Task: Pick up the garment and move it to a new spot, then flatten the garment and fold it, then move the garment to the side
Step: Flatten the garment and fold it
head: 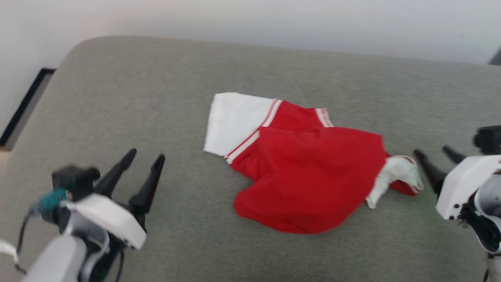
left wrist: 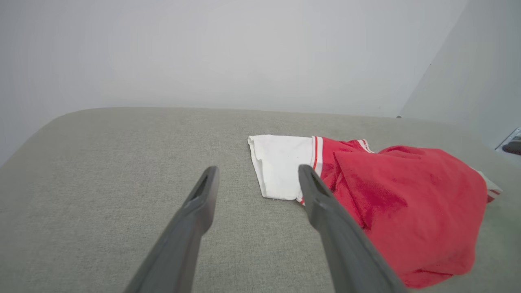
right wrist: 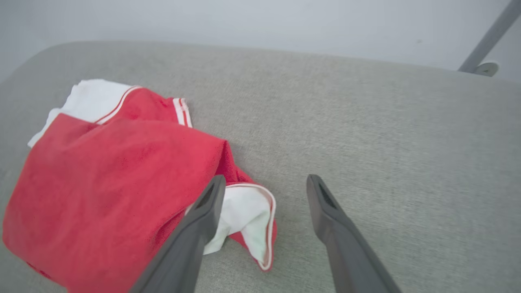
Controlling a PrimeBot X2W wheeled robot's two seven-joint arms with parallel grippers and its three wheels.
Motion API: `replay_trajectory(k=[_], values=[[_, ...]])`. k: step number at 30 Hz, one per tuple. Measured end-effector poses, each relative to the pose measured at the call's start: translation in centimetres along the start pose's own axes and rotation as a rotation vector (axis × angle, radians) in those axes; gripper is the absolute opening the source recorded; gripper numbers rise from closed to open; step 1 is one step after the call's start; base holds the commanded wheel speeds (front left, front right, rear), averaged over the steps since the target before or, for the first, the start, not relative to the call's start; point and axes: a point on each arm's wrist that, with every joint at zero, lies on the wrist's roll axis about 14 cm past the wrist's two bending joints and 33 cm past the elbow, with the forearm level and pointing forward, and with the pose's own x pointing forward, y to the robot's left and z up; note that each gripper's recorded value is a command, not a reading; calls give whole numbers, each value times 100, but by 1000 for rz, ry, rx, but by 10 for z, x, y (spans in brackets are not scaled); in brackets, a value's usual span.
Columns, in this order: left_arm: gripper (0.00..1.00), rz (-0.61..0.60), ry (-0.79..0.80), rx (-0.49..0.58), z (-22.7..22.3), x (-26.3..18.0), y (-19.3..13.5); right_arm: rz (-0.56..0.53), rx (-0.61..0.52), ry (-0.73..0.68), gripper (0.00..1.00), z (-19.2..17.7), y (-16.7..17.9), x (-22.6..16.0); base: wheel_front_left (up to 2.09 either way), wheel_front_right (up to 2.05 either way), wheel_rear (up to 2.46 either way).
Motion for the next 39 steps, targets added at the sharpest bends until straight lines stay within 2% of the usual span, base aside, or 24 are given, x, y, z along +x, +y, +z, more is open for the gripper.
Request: replay_trajectory(k=[5, 6, 7, 14, 17, 23, 30, 36, 37, 38, 39], values=[[100, -98, 110, 40, 11, 29, -15, -98, 31, -242, 100, 33, -19, -35, 0, 0, 0], [100, -119, 169, 50, 11, 41, -18, -134, 32, -360, 100, 50, -23, -53, 0, 0, 0], [100, -125, 193, 53, 12, 47, -19, -159, 26, -407, 100, 55, -25, -61, 0, 0, 0], [100, -171, 407, 98, -3, 90, -30, -272, -11, -642, 100, 70, -32, -113, 0, 0, 0], [100, -172, 473, 104, -12, 101, -32, -302, -29, -682, 100, 69, -34, -124, 0, 0, 0], [100, -131, 722, 127, -57, 123, -26, -371, -54, -752, 100, 61, -43, -144, 0, 0, 0], [100, -17, 976, 137, -112, 128, -8, -425, 3, -696, 100, 32, -61, -144, 0, 0, 0], [100, 36, 1075, 115, -129, 135, -7, -425, 54, -632, 100, 16, -66, -134, 0, 0, 0], [44, 38, 1087, 113, -131, 135, -7, -417, 53, -629, 100, 16, -64, -131, 0, 0, 0], [0, 36, 1093, 111, -132, 136, -7, -409, 51, -626, 100, 17, -63, -128, 0, 0, 0], [0, 34, 1095, 108, -133, 137, -8, -404, 53, -621, 100, 17, -62, -126, 0, 0, 0]])
